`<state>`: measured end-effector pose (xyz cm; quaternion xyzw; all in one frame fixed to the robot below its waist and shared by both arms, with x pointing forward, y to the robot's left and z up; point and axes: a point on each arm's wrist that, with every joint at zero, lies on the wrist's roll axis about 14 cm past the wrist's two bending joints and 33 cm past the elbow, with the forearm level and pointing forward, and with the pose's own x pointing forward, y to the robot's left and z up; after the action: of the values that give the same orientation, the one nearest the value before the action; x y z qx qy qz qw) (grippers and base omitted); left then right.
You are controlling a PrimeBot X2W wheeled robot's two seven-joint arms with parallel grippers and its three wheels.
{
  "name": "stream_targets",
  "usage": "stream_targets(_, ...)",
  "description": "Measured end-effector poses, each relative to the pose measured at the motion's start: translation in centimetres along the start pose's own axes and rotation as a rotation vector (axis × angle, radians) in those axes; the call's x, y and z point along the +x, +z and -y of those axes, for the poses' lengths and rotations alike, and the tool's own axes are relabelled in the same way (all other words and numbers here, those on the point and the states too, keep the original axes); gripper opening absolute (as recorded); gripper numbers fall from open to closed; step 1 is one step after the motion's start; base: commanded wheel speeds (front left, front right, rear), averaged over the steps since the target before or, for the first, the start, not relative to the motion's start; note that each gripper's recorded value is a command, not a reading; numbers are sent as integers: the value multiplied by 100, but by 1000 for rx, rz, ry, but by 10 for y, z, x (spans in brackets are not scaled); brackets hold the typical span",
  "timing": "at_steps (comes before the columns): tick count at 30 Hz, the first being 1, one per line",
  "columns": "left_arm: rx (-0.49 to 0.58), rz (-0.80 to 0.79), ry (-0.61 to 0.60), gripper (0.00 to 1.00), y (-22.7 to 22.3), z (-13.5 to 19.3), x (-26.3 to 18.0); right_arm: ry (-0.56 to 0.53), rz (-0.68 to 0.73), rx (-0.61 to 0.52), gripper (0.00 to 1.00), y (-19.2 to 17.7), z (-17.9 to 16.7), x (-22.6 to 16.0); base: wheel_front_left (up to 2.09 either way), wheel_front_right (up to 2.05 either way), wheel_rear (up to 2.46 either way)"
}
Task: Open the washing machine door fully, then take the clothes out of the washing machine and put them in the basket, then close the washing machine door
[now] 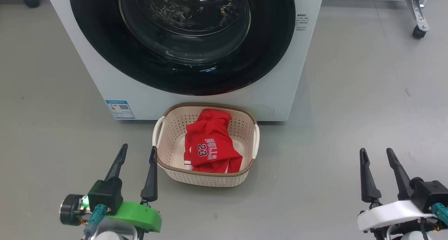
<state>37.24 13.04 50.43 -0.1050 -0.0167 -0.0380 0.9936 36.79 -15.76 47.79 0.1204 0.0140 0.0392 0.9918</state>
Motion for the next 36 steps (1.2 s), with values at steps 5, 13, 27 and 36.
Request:
stream_targets(5,1,-3,14,100,1,-4,-2,0,10,0,100,3,-1,-3,0,0,0)
stream_targets(13,0,-12,36,100,-2,-11,-5,2,12,2,100,5,-3,-6,0,0,0)
stream_targets(27,0,-14,57,100,-1,-18,-5,3,12,4,100,8,-5,-9,0,0,0)
stream_targets(36,0,-13,63,100,-1,-20,-5,-1,6,3,100,8,-5,-10,0,0,0)
